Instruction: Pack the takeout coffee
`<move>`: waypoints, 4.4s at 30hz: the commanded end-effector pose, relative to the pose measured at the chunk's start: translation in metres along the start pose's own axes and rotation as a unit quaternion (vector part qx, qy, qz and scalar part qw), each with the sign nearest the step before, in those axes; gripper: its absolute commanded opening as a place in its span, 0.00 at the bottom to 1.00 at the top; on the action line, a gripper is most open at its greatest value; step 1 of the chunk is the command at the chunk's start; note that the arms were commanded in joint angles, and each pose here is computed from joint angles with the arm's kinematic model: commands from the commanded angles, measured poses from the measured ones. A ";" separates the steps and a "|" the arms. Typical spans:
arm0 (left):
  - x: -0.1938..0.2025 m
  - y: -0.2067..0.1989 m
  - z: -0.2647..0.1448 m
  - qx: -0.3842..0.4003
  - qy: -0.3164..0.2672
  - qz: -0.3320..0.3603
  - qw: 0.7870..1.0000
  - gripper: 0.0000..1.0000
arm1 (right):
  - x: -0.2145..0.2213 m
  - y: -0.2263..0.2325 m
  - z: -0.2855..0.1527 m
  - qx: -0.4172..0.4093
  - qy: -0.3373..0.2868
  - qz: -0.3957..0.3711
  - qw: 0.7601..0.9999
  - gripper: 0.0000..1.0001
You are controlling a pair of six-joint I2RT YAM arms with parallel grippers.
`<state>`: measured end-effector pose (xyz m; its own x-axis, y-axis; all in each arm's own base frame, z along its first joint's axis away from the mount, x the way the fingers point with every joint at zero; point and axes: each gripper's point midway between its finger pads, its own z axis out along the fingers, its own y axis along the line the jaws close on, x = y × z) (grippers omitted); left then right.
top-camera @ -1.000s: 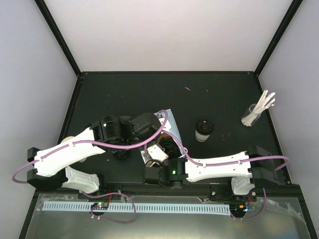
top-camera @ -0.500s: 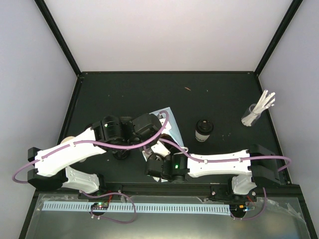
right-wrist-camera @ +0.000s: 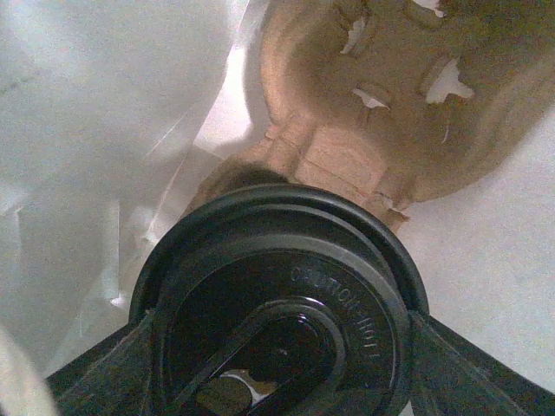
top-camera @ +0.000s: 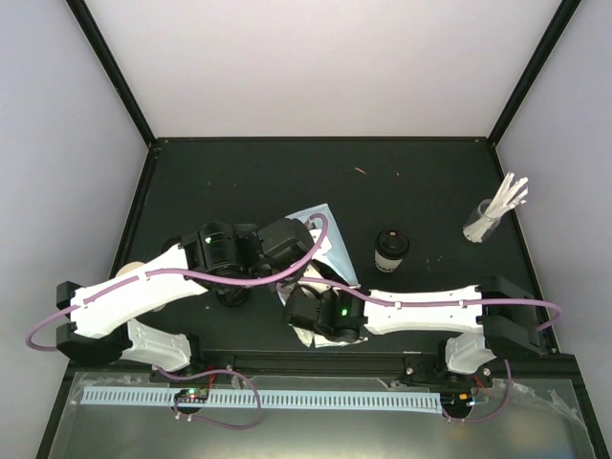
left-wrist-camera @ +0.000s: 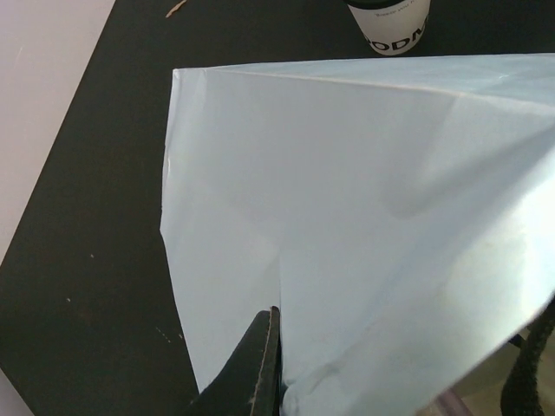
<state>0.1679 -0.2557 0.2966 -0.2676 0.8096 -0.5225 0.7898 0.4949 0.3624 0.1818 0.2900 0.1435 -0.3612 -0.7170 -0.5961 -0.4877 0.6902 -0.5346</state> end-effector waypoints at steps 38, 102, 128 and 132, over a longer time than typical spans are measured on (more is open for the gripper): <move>-0.032 -0.019 -0.051 0.110 -0.088 -0.059 0.988 0.02 | -0.002 -0.022 -0.017 -0.063 0.004 0.018 0.998 0.44; 0.028 0.020 0.087 0.200 0.126 -0.253 0.938 0.04 | 0.082 0.033 -0.040 -0.298 0.281 -0.014 0.912 0.43; 0.032 0.037 0.088 0.155 0.129 -0.255 0.946 0.03 | 0.166 0.053 -0.042 -0.272 0.408 -0.007 0.872 0.42; 0.032 0.037 0.088 0.154 0.129 -0.255 0.946 0.03 | 0.183 0.063 -0.041 -0.275 0.424 -0.007 0.863 0.42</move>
<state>0.2268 -0.2449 0.2216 -0.7418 0.5818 -0.3334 0.6569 0.7305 -0.1869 0.1137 0.2561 0.1021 -0.6622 -0.7179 -0.2147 -0.7265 0.6853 -0.0508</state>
